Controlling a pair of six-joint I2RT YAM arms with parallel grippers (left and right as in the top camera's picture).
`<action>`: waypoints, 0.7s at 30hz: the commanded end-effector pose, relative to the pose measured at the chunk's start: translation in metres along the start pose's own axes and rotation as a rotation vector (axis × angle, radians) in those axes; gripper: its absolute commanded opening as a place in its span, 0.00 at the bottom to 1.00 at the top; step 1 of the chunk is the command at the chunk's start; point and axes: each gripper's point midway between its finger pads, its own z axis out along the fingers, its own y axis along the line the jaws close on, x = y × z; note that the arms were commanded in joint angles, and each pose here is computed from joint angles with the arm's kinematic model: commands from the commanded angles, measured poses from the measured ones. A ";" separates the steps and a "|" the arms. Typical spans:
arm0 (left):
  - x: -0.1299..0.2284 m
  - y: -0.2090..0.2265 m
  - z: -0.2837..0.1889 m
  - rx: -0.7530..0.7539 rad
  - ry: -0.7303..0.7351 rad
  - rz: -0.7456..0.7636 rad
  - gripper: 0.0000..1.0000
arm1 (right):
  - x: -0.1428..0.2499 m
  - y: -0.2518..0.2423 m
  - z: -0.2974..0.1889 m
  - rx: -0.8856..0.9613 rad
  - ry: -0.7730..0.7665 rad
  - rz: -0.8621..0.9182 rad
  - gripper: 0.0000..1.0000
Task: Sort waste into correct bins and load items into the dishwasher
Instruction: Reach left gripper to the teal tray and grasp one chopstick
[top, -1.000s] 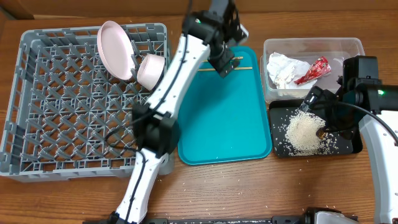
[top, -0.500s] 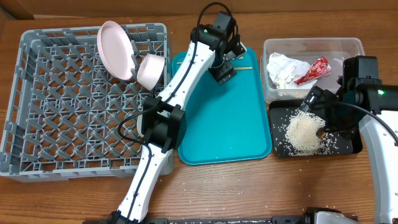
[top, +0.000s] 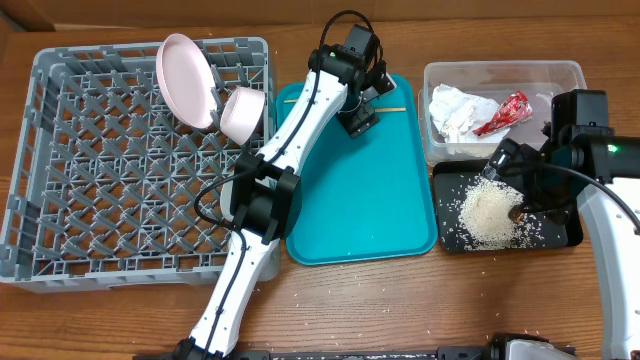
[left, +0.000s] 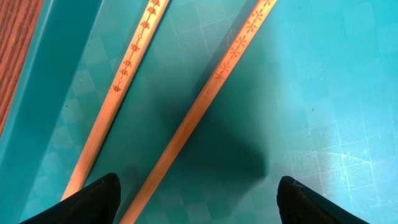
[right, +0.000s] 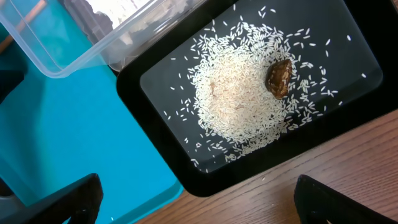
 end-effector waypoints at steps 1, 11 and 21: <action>0.004 -0.003 0.011 0.017 0.015 0.012 0.81 | -0.004 0.000 -0.003 0.000 -0.021 0.002 1.00; 0.027 -0.014 0.024 0.060 0.095 -0.008 0.79 | -0.004 0.000 -0.003 0.000 -0.021 0.002 1.00; 0.054 -0.031 0.019 0.111 0.218 -0.142 0.58 | -0.004 0.000 -0.003 0.000 -0.021 0.002 1.00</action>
